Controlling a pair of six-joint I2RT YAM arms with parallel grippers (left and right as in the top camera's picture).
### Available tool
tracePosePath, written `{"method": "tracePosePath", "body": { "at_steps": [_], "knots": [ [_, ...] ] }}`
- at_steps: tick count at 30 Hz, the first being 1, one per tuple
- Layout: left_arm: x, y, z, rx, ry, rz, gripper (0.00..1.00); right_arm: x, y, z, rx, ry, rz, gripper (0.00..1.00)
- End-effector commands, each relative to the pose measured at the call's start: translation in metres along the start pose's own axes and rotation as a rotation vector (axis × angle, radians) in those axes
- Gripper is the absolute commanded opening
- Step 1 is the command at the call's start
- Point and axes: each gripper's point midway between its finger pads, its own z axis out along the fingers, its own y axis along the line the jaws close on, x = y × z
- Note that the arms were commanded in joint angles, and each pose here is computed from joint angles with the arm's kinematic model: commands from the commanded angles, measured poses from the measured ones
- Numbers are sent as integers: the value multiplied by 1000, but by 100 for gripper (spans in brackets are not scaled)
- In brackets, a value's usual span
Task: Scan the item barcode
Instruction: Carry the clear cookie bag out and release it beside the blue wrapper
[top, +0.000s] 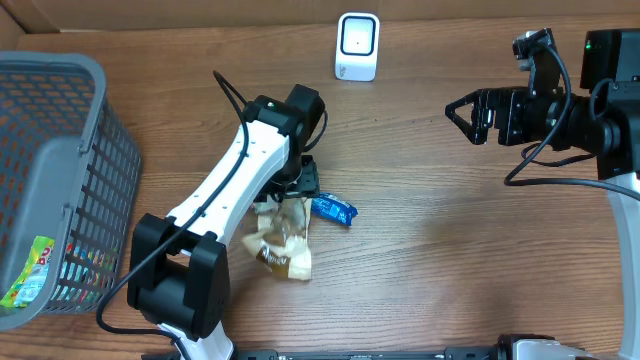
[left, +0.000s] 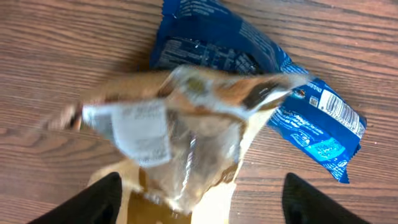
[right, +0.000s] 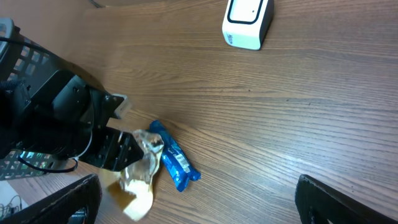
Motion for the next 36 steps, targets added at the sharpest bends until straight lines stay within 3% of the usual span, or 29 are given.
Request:
{"method": "tracePosePath", "body": {
  "at_steps": [1, 5, 12, 22, 24, 27, 31, 36],
  "knots": [
    [-13, 7, -11, 6, -45, -1, 75, -7, 3, -4, -1, -20, -13, 100],
    [-37, 10, -49, 49, -126, -14, 74, -5, 3, -4, -1, -14, -9, 100],
    [-72, 60, -174, 134, -386, -83, 74, -2, 3, -4, -1, -2, -1, 100],
    [-5, 216, -275, 64, -637, -444, 74, -2, 3, -4, -2, -2, -1, 100],
    [19, 249, -279, 33, -663, -568, 79, -2, 3, -4, -2, -2, 0, 100],
    [63, 310, -269, -54, -651, -839, 100, -2, 3, -4, -2, -3, -1, 100],
    [85, 364, -240, -93, -598, -1037, 100, -6, 3, -4, -1, -15, -10, 100],
    [63, 397, -183, 27, -532, -1116, 100, -8, 3, -4, -1, -24, -16, 100]
  ]
}}
